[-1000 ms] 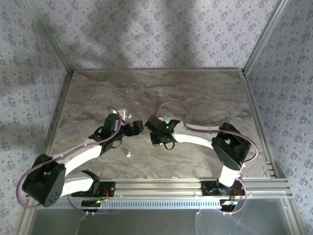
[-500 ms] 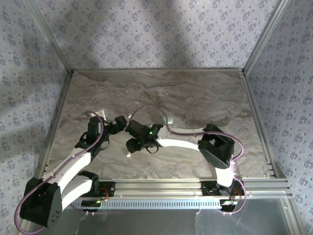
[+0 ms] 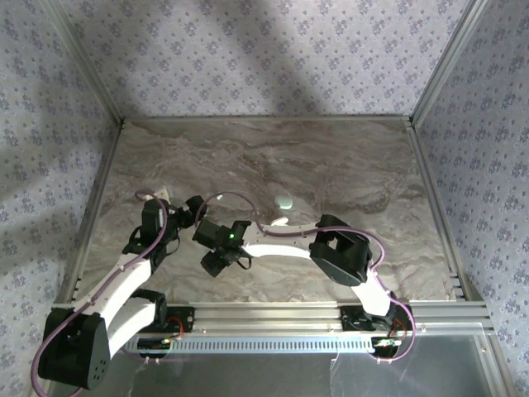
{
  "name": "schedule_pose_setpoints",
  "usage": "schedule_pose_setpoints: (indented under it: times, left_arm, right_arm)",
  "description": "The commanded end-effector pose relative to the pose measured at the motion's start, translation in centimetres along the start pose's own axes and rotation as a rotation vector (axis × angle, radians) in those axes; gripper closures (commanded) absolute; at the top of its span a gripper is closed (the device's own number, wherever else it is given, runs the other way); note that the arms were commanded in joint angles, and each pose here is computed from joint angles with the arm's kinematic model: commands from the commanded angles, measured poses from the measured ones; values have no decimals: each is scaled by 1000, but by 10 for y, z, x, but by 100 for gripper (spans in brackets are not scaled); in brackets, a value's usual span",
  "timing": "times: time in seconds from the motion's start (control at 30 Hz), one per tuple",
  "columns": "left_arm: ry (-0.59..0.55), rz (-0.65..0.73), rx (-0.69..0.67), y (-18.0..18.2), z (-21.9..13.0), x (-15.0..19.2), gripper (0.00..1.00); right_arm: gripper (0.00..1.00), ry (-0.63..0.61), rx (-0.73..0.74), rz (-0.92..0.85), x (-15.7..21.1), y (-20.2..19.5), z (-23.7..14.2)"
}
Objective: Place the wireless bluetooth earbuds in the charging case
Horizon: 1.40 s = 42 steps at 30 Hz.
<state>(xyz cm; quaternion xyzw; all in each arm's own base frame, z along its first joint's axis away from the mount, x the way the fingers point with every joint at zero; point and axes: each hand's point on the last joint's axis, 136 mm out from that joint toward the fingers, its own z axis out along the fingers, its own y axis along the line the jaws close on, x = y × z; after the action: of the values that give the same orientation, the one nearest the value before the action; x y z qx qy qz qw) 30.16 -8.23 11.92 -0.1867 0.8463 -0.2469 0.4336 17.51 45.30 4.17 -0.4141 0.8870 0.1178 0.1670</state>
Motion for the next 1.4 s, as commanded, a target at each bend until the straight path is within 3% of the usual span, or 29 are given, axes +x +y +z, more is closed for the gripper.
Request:
schedule_pose_setpoints:
  times: [0.0, 0.4, 0.97, 1.37]
  left_arm:
    - [-1, -18, 22, -3, -3, -1, 0]
    - [-1, -19, 32, -5, -3, -1, 0]
    - [-8, -17, 31, -3, -4, -2, 0]
    - [-13, -17, 31, -3, -4, -2, 0]
  right_arm:
    - [25, 47, 53, -62, 7, -5, 6]
    - [31, 77, 166, 29, 7, -38, 15]
    - [32, 46, 169, 106, -12, -56, 22]
    - [44, 53, 210, 173, -18, -82, 21]
